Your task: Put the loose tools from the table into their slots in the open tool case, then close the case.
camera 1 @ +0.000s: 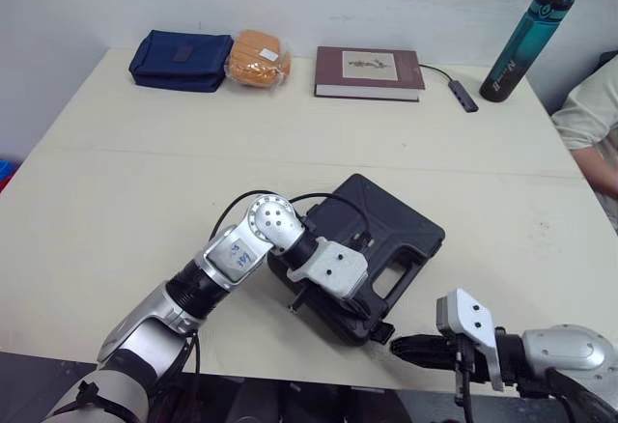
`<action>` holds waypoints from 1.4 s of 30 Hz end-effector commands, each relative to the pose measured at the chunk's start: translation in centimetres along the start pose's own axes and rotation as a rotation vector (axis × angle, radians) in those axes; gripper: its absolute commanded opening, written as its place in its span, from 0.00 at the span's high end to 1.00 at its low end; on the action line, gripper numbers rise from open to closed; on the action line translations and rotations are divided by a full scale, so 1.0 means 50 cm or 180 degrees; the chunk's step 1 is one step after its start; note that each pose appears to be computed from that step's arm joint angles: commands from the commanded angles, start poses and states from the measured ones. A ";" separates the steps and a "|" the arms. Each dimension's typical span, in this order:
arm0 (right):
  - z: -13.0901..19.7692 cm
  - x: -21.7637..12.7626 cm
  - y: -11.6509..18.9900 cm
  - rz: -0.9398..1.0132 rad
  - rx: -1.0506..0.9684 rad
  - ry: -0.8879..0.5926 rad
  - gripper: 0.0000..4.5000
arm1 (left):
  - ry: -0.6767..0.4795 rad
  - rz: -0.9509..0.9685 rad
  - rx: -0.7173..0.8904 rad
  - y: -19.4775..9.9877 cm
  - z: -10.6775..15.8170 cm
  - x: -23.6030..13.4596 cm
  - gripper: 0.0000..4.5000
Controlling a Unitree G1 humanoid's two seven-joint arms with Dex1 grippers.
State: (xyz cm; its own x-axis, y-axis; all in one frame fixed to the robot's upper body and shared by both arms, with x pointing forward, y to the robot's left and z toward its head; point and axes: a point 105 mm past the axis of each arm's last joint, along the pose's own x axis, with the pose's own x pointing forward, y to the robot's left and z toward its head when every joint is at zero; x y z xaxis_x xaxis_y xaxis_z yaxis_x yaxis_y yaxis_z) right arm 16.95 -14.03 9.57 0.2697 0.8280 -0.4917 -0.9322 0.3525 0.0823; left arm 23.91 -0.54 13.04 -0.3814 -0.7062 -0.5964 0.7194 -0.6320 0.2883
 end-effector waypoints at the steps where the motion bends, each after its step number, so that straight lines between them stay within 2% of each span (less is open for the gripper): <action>1: 0.017 0.013 -0.002 -0.0010 -0.0082 -0.0122 1.00 | 0.0479 -0.0207 -0.0327 -0.035 -0.081 0.027 0.99; 10: 0.063 0.023 -0.007 0.0027 -0.0018 -0.0424 1.00 | 0.0564 -0.0176 -0.0363 -0.029 -0.099 0.020 0.99; 19: 0.065 0.026 -0.008 0.0060 -0.0097 -0.0334 1.00 | 0.0511 -0.0092 -0.0426 -0.016 -0.098 0.021 0.99; 22: 0.054 0.002 -0.017 -0.0061 -0.0217 -0.0147 1.00 | 0.0289 0.0082 -0.0578 -0.009 -0.082 -0.009 0.99; 25: 0.059 -0.045 -0.032 -0.0255 -0.0218 -0.0131 1.00 | -0.0081 0.0340 -0.0896 -0.008 -0.053 -0.066 0.99; 27: 0.064 -0.068 -0.038 -0.0355 -0.0236 -0.0124 1.00 | -0.0214 0.0491 -0.1043 -0.010 -0.043 -0.095 0.88; 30: 0.064 -0.118 -0.073 -0.0662 -0.0291 -0.0046 0.79 | -0.0356 0.0718 -0.1164 -0.032 -0.022 -0.161 0.62; 36: 0.072 -0.236 -0.097 -0.0892 -0.0148 0.0010 0.10 | -0.0603 0.1353 -0.1819 -0.118 0.011 -0.312 0.00; 37: 0.076 -0.249 -0.097 -0.0925 -0.0180 0.0007 0.01 | -0.0603 0.1465 -0.1876 -0.128 0.013 -0.327 0.00; 42: 0.098 -0.330 -0.095 -0.1141 -0.0135 0.0035 0.01 | -0.0503 0.2128 -0.2330 -0.203 0.015 -0.412 0.00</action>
State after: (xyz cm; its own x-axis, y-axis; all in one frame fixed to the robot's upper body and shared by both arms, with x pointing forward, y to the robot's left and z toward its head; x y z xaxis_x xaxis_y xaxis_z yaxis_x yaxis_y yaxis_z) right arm 18.52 -26.98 20.43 0.5754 0.6427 -0.5059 -0.7853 0.6070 -0.1219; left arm 24.53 19.92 21.48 0.1678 -0.9102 -0.3786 0.9732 0.2143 -0.0839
